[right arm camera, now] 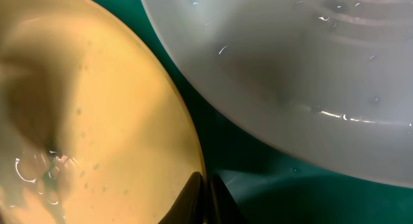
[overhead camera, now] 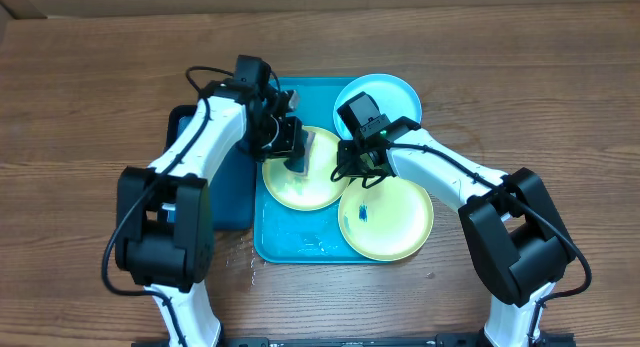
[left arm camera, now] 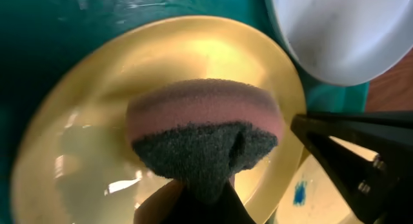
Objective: Clean dirty plates on tray and stack at the side
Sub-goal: 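Scrub the upper-left yellow plate with the sponge in the left gripper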
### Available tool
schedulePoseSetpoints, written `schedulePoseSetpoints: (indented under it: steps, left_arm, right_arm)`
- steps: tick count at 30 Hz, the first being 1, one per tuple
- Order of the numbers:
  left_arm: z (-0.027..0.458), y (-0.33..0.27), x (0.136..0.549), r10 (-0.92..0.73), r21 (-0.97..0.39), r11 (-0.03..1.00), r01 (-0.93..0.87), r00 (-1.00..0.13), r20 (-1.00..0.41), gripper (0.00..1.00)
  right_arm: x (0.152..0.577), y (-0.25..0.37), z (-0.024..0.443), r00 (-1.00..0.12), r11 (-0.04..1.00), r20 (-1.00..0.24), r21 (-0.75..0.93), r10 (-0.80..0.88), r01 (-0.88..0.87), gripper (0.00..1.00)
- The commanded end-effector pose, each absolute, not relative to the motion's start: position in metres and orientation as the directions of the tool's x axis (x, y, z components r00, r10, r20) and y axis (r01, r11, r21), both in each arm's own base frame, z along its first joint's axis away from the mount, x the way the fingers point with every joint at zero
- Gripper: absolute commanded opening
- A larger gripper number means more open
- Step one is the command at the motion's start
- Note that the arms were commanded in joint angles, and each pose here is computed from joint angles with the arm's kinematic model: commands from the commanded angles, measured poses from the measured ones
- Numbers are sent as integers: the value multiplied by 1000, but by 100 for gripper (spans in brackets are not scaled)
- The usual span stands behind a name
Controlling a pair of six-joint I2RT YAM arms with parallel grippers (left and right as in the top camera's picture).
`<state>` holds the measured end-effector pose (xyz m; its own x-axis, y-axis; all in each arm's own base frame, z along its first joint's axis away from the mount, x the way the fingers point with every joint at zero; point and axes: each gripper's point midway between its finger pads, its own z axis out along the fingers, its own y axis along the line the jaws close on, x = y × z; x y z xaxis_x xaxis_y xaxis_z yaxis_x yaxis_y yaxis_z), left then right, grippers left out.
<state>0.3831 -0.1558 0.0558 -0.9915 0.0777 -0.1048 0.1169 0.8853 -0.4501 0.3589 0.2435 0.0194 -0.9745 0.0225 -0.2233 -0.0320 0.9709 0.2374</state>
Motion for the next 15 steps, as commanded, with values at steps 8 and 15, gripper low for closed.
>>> schedulePoseSetpoints:
  steps: [8, 15]
  left_arm:
    - [35, -125, 386, 46, -146, 987, 69, -987, -154, 4]
    - [12, -129, 379, -12, -146, 989, 10, -989, -151, 4]
  right_arm:
    - [369, 248, 43, -960, 963, -275, 266, 41, -35, 6]
    - [369, 248, 43, -961, 962, -274, 269, 40, -37, 6]
